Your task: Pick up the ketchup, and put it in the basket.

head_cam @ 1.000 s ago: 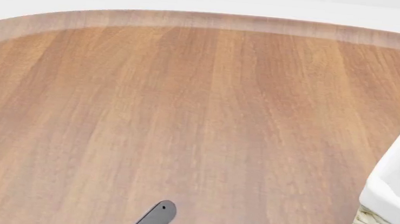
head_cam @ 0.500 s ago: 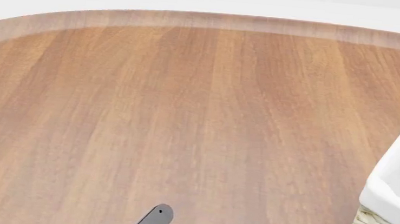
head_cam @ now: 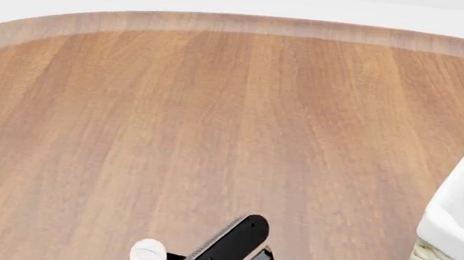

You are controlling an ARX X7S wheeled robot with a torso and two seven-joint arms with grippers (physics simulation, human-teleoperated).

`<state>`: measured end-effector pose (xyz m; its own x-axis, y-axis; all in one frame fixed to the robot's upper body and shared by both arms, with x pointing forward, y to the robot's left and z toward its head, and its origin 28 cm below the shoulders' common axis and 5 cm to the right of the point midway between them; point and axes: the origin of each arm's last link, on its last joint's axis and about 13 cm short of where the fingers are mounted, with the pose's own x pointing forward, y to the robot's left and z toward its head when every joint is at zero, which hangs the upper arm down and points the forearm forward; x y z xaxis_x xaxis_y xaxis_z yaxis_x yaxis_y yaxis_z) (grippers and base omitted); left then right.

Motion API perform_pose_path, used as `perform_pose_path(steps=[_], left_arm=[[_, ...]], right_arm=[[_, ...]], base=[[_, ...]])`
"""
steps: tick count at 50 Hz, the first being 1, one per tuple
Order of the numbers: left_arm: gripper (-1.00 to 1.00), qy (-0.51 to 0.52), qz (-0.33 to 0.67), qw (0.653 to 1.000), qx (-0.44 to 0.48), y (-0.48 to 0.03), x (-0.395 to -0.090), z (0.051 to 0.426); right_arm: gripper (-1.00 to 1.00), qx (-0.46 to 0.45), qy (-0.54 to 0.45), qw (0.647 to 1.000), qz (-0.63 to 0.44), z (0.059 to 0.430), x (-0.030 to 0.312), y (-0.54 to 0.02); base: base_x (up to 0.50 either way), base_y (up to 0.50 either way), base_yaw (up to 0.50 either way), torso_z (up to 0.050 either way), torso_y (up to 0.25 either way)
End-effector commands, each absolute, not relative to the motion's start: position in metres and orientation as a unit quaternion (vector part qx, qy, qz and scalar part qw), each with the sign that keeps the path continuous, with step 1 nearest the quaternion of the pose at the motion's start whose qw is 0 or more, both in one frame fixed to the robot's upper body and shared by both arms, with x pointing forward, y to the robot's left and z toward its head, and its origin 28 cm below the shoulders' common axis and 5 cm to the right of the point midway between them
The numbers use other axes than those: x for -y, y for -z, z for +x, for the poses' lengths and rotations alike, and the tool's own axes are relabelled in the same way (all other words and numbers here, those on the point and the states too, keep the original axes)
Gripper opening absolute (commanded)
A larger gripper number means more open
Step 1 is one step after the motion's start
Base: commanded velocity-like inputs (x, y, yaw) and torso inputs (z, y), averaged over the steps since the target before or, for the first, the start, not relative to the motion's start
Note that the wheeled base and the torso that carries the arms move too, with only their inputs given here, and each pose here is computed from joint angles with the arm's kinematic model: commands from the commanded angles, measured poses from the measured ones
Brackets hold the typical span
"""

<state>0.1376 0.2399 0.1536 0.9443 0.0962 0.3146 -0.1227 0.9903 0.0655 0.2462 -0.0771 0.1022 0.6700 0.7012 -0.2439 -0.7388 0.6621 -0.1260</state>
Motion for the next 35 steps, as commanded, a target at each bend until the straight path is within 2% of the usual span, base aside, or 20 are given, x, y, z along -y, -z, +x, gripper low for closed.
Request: perform_pose_path(steps=[1, 21, 35], left_arm=[[1.00, -0.069, 0.043, 0.985, 0.153, -0.153, -0.242, 0.143], [1.00, -0.062, 0.033, 0.985, 0.159, -0.155, -0.236, 0.148], [1.00, -0.045, 0.017, 0.986, 0.160, -0.150, -0.228, 0.154]], right_arm=[[-1.00, -0.021, -0.329, 0.936, -0.122, 0.240, 0.098, -0.153], [-1.00, 0.063, -0.240, 0.961, -0.120, 0.225, 0.121, -0.259], [-1.00, 0.115, -0.128, 0.977, -0.127, 0.216, 0.145, -0.344]], base=[[0.00, 0.00, 0.00, 0.000, 0.000], [0.00, 0.00, 0.00, 0.000, 0.000], [0.00, 0.00, 0.00, 0.000, 0.001]])
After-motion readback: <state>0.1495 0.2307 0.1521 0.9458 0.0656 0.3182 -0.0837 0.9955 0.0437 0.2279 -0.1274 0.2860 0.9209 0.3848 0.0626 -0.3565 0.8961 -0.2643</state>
